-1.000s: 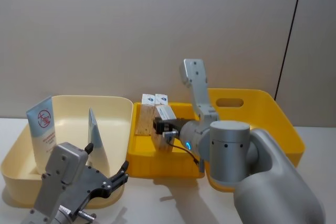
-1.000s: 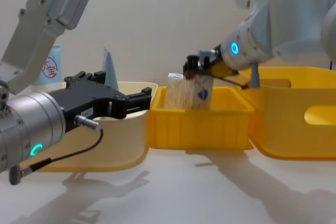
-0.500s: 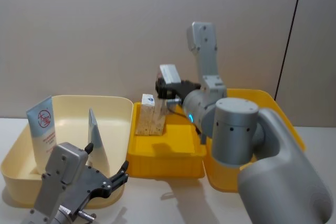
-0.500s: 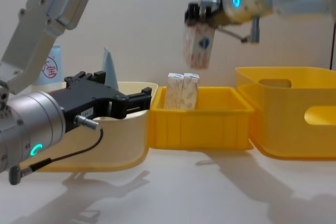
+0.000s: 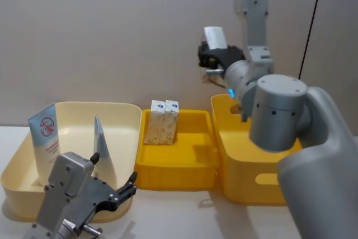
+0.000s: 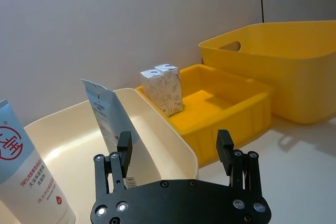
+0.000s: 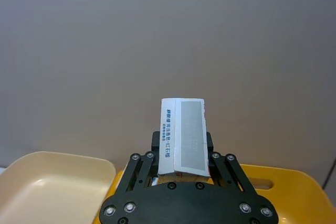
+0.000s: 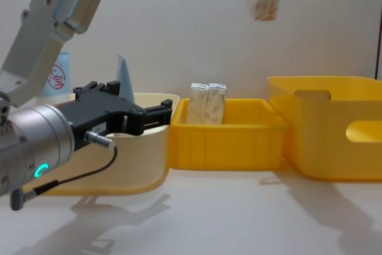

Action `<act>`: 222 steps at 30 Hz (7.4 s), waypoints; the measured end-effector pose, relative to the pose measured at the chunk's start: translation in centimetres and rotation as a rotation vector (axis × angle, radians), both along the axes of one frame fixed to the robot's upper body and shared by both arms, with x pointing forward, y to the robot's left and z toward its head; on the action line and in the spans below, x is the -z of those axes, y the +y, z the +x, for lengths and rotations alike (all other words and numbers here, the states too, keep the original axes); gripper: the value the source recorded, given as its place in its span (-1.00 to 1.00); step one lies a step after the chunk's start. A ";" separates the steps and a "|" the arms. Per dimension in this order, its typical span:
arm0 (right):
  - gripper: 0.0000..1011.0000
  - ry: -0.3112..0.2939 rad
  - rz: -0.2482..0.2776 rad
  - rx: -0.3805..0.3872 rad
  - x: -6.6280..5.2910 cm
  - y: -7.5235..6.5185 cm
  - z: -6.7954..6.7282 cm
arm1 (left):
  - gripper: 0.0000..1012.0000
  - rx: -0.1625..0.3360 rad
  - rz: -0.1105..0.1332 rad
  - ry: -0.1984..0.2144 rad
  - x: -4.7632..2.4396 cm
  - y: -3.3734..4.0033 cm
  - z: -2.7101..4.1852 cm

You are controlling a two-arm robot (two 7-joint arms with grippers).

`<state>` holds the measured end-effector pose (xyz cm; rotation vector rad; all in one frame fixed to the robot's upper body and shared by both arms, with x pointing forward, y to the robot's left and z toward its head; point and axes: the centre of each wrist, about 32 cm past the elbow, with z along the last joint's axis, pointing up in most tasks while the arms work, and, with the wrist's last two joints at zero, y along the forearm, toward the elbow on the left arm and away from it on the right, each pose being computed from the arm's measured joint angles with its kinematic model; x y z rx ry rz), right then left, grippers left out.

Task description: Bimanual collaborative sorting of washing and personal care products

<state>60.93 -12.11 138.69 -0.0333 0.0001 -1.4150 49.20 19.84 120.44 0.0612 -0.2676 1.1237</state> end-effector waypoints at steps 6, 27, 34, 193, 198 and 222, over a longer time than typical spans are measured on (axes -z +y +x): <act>-0.19 0.007 -0.027 0.071 -0.6 -1.8 0.4 | 0.98 0.000 0.000 0.000 0.00 0.00 0.00; -0.19 0.240 -0.071 0.178 0.6 -6.6 2.4 | 0.97 0.000 0.000 0.000 0.00 0.00 0.00; -0.19 0.316 -0.066 0.164 1.0 -7.3 2.4 | 0.98 0.000 0.000 0.000 0.00 0.00 0.00; 0.98 0.269 -0.084 0.060 2.7 -5.0 -1.5 | 0.98 -0.091 -0.092 0.046 -0.73 1.20 8.20; 0.98 0.280 -0.086 0.057 2.8 -5.1 -1.5 | 0.91 -0.084 -0.088 0.047 -0.86 1.13 8.72; 0.98 0.299 -0.090 0.053 3.0 -5.3 -1.4 | -0.45 -0.074 -0.081 0.049 -1.09 1.02 9.52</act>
